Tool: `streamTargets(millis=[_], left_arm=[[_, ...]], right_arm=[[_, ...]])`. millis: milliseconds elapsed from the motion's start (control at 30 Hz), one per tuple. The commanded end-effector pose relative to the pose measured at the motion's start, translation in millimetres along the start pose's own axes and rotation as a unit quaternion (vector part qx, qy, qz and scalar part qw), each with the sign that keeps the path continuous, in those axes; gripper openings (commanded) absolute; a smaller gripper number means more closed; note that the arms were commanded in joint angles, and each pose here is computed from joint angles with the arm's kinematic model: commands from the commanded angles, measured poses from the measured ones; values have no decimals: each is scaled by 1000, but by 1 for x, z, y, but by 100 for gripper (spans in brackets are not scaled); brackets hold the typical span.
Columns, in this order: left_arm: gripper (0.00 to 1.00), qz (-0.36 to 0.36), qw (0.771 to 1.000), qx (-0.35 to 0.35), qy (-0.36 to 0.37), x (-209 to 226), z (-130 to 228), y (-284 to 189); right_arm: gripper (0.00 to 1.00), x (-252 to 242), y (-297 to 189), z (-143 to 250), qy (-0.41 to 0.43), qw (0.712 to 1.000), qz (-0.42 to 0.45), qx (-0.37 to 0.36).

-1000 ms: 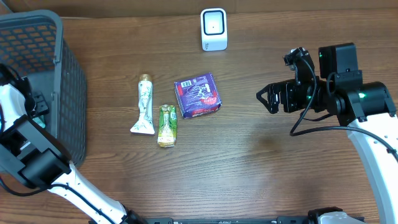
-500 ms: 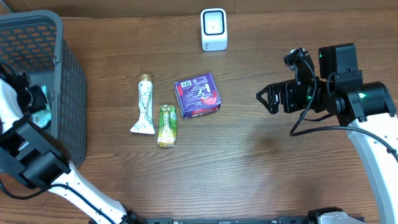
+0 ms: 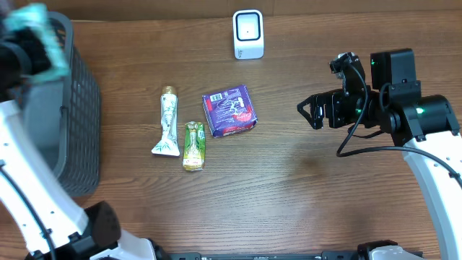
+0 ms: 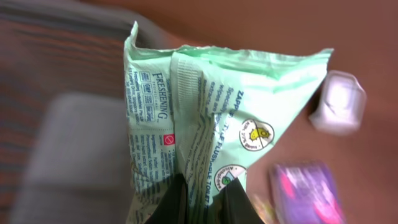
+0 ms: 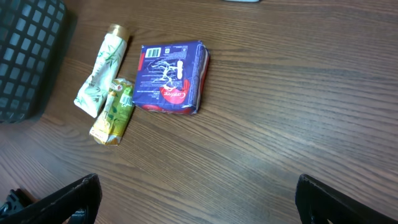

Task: Scan the item barcode
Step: 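Drop the mint-green packet on the table right of the box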

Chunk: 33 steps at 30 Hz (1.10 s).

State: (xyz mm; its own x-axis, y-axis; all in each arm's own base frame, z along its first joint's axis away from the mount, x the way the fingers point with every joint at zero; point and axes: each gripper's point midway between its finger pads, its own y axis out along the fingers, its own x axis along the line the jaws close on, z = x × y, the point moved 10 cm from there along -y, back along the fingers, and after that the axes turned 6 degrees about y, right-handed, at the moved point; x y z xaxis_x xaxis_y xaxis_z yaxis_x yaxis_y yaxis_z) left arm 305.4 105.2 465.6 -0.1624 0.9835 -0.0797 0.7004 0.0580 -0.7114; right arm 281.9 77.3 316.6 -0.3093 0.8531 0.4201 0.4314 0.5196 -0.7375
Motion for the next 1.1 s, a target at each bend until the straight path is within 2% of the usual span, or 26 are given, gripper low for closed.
streamTargets(millis=[0, 200, 300, 467, 600, 733, 767, 800, 833, 867, 900, 1000, 1067], left_arm=[[4, 65, 993, 93, 43, -58, 15, 42], [4, 133, 964, 211, 90, -146, 62, 115], [4, 177, 937, 279, 113, -203, 115, 161], [4, 243, 908, 319, 123, -261, 179, 186], [4, 261, 896, 329, 145, -294, 215, 186], [4, 233, 904, 328, 142, -309, 242, 190], [12, 224, 907, 327, 142, -308, 244, 191], [35, 223, 908, 326, 143, -308, 244, 191], [71, 227, 907, 321, 150, -309, 243, 191], [93, 231, 907, 316, 154, -309, 242, 192], [100, 235, 906, 311, 162, -309, 240, 192], [100, 246, 905, 295, 182, -308, 229, 187], [100, 250, 909, 277, 184, -303, 208, 176]], right_arm=[[100, 1, 2, 1, 3, 1000, -5, 5], [100, 1, 2, 1, 4, 1000, -5, 5], [100, 1, 2, 2, 5, 1000, -5, 8], [100, 0, 2, 5, 10, 1000, -3, 16], [100, 0, 2, 5, 11, 1000, -3, 19], [100, 0, 2, 5, 20, 1000, -3, 19], [100, 0, 2, 6, 20, 1000, -3, 20], [100, 0, 2, 6, 21, 1000, -3, 20], [100, 0, 2, 6, 21, 1000, -3, 20], [100, 0, 2, 6, 20, 1000, -3, 20], [100, 0, 2, 5, 20, 1000, -3, 20], [100, 1, 2, 6, 21, 1000, -9, 21], [100, 4, 2, 5, 19, 999, -28, 19]])
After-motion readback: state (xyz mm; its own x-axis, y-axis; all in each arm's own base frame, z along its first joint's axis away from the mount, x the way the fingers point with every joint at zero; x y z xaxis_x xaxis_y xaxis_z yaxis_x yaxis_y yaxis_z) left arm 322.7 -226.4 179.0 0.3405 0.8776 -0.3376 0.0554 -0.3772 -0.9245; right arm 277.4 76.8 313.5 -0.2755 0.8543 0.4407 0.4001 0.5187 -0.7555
